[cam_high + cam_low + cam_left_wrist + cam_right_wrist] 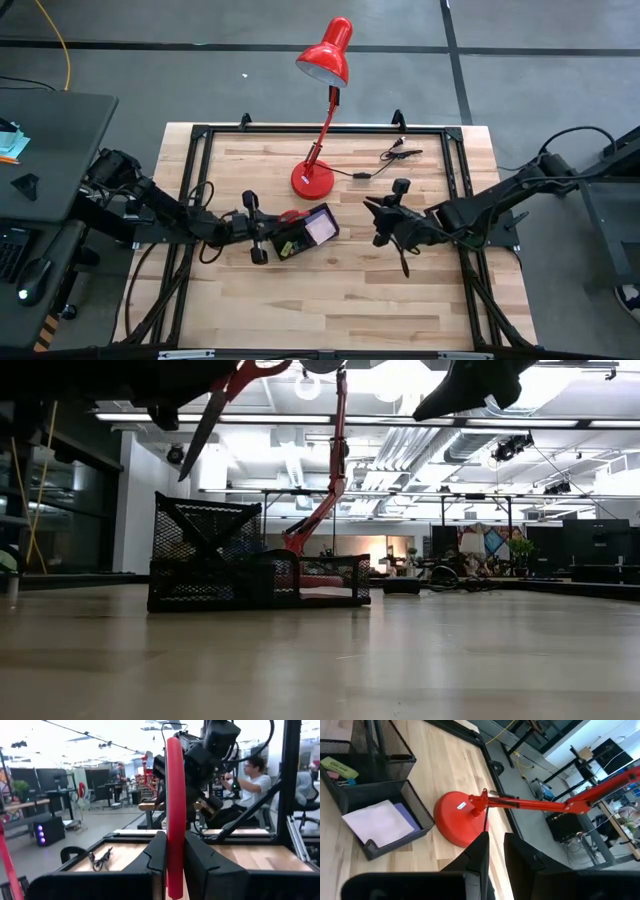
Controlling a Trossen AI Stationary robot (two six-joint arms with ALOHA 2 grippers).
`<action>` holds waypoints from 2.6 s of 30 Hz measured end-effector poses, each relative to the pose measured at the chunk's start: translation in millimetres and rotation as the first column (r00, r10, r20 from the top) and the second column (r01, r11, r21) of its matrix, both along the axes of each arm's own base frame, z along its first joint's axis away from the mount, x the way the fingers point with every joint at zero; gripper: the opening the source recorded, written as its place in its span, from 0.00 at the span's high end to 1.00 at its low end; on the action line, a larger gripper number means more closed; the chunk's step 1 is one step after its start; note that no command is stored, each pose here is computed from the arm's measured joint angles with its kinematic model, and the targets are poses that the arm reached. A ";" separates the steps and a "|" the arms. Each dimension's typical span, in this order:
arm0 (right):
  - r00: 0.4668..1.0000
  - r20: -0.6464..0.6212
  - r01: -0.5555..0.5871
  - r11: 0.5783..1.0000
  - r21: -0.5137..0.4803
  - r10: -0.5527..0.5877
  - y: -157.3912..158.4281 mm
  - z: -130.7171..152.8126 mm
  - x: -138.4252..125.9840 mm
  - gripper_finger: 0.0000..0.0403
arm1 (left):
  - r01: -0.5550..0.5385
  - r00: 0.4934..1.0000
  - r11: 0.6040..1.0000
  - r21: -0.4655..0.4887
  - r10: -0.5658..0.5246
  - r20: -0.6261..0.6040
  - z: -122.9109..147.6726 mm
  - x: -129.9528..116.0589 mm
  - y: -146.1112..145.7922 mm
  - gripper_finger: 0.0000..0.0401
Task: Pick and place office supplies into organizer
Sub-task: Put the red scissors into the black desk organizer
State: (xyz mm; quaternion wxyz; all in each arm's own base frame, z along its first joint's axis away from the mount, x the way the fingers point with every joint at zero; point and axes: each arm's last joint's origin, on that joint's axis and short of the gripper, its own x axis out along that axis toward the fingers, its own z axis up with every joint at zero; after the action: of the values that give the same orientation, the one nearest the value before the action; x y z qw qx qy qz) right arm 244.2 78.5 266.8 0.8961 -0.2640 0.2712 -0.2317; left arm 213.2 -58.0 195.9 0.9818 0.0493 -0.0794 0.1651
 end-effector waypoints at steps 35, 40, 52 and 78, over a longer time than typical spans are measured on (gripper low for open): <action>0.994 -0.030 -0.097 0.990 0.105 0.101 9.0 -7.4 -1.9 0.89 | -0.129 0.985 0.972 -0.198 0.101 -0.143 -74.0 29.5 37.9 0.71; 0.995 -0.030 -0.096 0.990 0.107 0.100 8.9 -7.5 -2.0 0.88 | -0.146 0.981 0.962 -0.232 0.111 -0.159 -76.9 29.3 38.1 0.55; 0.995 -0.031 -0.096 0.989 0.113 0.100 9.0 -7.7 -2.1 0.88 | -0.226 0.958 0.935 -0.273 0.163 -0.237 -85.1 30.4 39.3 0.46; 0.992 0.008 -0.106 0.809 0.578 0.124 -18.5 -13.1 10.3 0.85 | -0.178 0.971 0.956 -0.233 0.133 -0.198 -79.9 29.3 32.4 0.68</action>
State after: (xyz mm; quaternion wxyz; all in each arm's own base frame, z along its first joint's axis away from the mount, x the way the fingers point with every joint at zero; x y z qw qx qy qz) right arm 254.5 60.1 253.7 0.9421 0.0002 0.3258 -0.0800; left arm 242.6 -25.6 116.0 0.9673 -0.0535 0.0351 0.2455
